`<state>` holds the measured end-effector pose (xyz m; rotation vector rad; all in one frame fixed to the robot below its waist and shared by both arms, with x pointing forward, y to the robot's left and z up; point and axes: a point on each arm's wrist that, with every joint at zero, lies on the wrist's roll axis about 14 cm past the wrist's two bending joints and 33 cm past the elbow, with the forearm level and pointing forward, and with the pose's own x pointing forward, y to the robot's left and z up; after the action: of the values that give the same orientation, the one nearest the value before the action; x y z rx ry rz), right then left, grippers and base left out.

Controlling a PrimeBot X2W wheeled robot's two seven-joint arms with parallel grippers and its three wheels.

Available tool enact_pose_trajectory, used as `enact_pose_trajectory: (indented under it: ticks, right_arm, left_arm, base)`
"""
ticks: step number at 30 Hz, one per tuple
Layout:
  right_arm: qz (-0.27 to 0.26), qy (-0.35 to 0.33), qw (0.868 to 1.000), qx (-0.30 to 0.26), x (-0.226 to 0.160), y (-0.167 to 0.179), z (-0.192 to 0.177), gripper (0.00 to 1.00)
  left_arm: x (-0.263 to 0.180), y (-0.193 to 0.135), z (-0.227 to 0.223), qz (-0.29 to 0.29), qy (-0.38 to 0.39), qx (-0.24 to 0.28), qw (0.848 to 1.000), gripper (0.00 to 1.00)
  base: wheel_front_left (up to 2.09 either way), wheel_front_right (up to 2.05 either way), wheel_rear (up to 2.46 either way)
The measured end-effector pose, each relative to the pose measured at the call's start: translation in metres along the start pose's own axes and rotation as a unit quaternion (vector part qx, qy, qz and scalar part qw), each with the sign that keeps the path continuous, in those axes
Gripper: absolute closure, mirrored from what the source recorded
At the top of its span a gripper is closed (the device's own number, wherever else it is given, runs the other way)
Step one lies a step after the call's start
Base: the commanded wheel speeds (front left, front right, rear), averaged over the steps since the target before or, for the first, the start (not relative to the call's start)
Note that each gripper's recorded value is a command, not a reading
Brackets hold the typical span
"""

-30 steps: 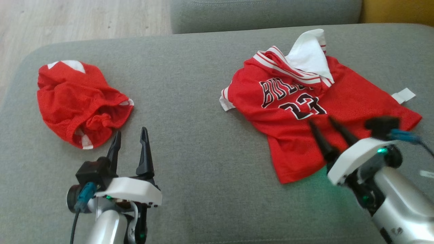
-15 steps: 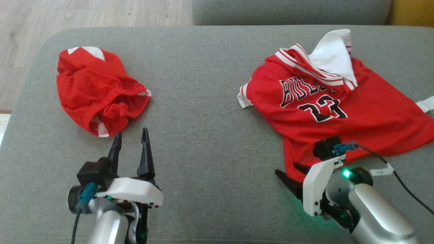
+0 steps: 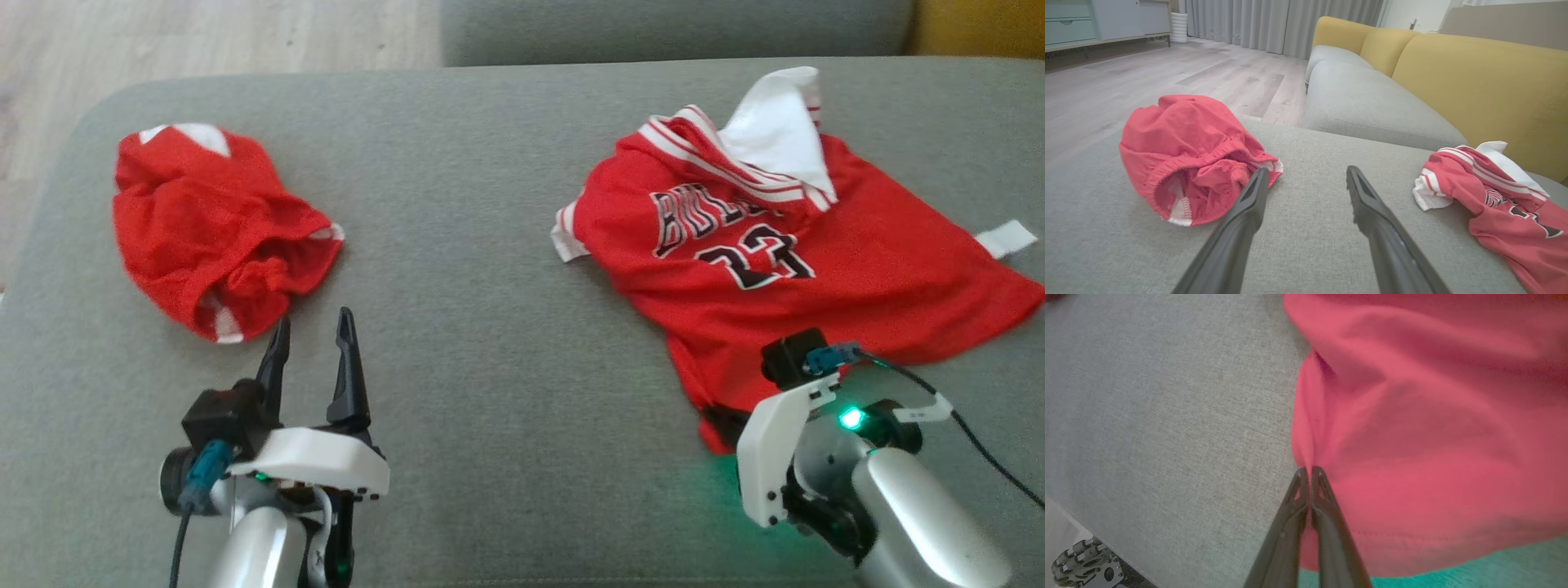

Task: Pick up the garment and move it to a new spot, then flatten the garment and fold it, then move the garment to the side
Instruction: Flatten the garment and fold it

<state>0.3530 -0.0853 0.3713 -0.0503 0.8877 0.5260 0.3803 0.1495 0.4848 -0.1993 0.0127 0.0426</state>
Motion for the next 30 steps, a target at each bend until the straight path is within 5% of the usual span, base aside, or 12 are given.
enact_pose_trajectory:
  ticks: [7,12,20,21,22,30]
  right_arm:
    - [-0.069,0.041,0.996,-0.024,-0.049,-0.056,-0.011,1.00]
    - [-0.159,0.102,0.982,0.009,-0.099,-0.128,-0.037,1.00]
    - [-0.230,0.131,0.964,0.033,-0.126,-0.186,-0.050,1.00]
    - [-0.239,0.110,0.964,0.033,-0.126,-0.192,-0.042,0.63]
    - [-0.246,0.091,0.964,0.035,-0.126,-0.198,-0.033,0.00]
    - [-0.200,-0.074,0.975,0.064,-0.098,-0.168,0.026,0.00]
  left_arm:
    - [0.007,-0.019,-0.002,-0.027,0.002,-0.003,1.000,0.00]
    - [0.012,-0.028,-0.005,-0.041,0.006,-0.004,0.999,0.00]
    - [0.012,-0.026,-0.011,-0.038,0.014,-0.004,0.999,0.00]
    - [0.012,-0.026,-0.012,-0.038,0.015,-0.003,0.999,0.00]
    - [0.012,-0.026,-0.012,-0.038,0.016,-0.003,0.999,0.00]
    - [0.010,-0.025,-0.008,-0.039,0.011,0.003,0.999,0.00]
  base:
    - [0.00,0.00,0.00]
    - [0.00,0.00,0.00]
    - [0.00,0.00,0.00]
    - [0.00,0.00,0.00]
    - [0.00,0.00,0.00]
    - [0.00,0.00,0.00]
